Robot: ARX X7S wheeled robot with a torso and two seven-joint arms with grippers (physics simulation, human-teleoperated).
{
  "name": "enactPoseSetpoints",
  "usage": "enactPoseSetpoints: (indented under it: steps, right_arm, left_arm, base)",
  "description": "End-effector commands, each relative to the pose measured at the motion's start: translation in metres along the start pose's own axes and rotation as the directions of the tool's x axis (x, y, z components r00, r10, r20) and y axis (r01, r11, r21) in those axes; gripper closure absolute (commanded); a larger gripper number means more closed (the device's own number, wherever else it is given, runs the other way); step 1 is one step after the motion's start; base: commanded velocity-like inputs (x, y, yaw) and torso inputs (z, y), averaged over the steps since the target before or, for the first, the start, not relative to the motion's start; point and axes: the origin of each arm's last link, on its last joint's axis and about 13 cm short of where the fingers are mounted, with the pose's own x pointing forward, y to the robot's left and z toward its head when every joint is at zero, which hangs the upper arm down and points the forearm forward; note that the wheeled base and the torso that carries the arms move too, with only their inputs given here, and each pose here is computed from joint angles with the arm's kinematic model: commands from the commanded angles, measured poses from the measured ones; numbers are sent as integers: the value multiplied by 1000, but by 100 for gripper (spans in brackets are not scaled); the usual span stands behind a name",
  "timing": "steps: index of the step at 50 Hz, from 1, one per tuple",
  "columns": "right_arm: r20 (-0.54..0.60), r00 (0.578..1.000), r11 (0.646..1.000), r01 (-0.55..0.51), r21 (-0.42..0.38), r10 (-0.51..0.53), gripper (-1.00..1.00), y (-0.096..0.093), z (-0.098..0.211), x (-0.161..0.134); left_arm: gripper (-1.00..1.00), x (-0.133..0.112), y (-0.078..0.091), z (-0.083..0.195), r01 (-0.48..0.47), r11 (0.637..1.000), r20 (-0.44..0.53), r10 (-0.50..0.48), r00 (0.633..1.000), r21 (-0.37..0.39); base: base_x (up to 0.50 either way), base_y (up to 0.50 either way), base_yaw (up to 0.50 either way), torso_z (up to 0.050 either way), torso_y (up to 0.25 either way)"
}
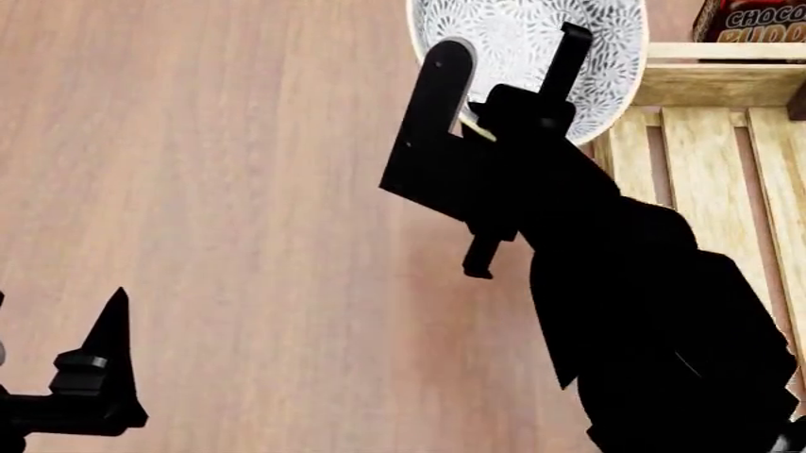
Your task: Pick up the bowl on the left and put it in the tray.
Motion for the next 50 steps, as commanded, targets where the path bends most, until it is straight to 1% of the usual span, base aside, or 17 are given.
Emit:
enactPoseSetpoints:
  steps: [1, 2, 6, 12, 14, 16, 20, 27, 30, 33, 36, 48, 50]
  right_arm:
    - [-48, 993, 994, 103, -26, -105, 100, -34, -8, -48]
    - [-51, 993, 994, 104, -26, -105, 100, -35, -9, -50]
    - [-120, 986, 993, 110, -37, -114, 100, -38, -26, -64]
    - [-184, 975, 992, 124, -28, -127, 100, -38, -41, -70]
    - [-220, 967, 991, 126, -36, -130, 100, -38, -48, -70]
    - [-249, 960, 990, 117, -73, -132, 100, -36, -55, -71]
    - [-299, 944, 990, 130, -55, -141, 100, -38, -69, -72]
    - [-344, 929, 990, 138, -26, -138, 100, -37, -81, -71]
    - [-367, 921, 991, 129, -23, -128, 100, -31, -89, -68]
    - [-380, 917, 991, 135, -3, -126, 100, -29, -93, -66]
    - [-401, 910, 993, 117, 4, -105, 100, -19, -101, -61]
    - [-416, 909, 996, 64, 55, -35, 100, 12, -117, -42]
    - [-417, 908, 996, 58, 62, -27, 100, 15, -119, -39]
  left_arm:
    - [-100, -2, -2, 1, 10, 1000, 2, -10, 1000, 4]
    - [-100, -2, -3, 1, 10, 1000, 2, -10, 1000, 4]
    - [-100, 0, -5, -1, 19, 1000, -5, -19, 1000, -5]
    - [-100, 0, -7, -5, 29, 1000, -22, -30, 999, -7]
    - [-100, 0, -6, -5, 29, 1000, -19, -29, 999, -6]
    - [-100, 0, -6, -5, 27, 1000, -18, -27, 999, -6]
    - [-100, 0, -5, -6, 23, 1000, -22, -23, 999, -8]
    - [-100, 1, -6, -6, 26, 1000, -26, -26, 999, -10]
    - [-100, 1, -5, -7, 25, 1000, -28, -25, 999, -9]
    - [-100, 1, -5, -7, 23, 1000, -30, -23, 999, -10]
    - [-100, 1, -5, -8, 24, 1000, -33, -24, 999, -11]
    - [-100, 1, -5, -9, 26, 1000, -38, -27, 999, -14]
    - [-100, 1, -5, -8, 25, 1000, -38, -25, 999, -13]
  base:
    - [0, 0, 0, 0, 0]
    - [0, 0, 0, 0, 0]
    - [0, 0, 0, 0, 0]
    - [0, 0, 0, 0, 0]
    - [0, 0, 0, 0, 0]
    - [0, 0, 0, 0, 0]
    - [0, 0, 0, 0, 0]
    - [0, 0, 0, 0, 0]
    - [0, 0, 0, 0, 0]
    - [0, 0, 0, 0, 0]
    - [0, 0, 0, 0, 0]
    - [0, 0, 0, 0, 0]
    - [0, 0, 0, 0, 8]
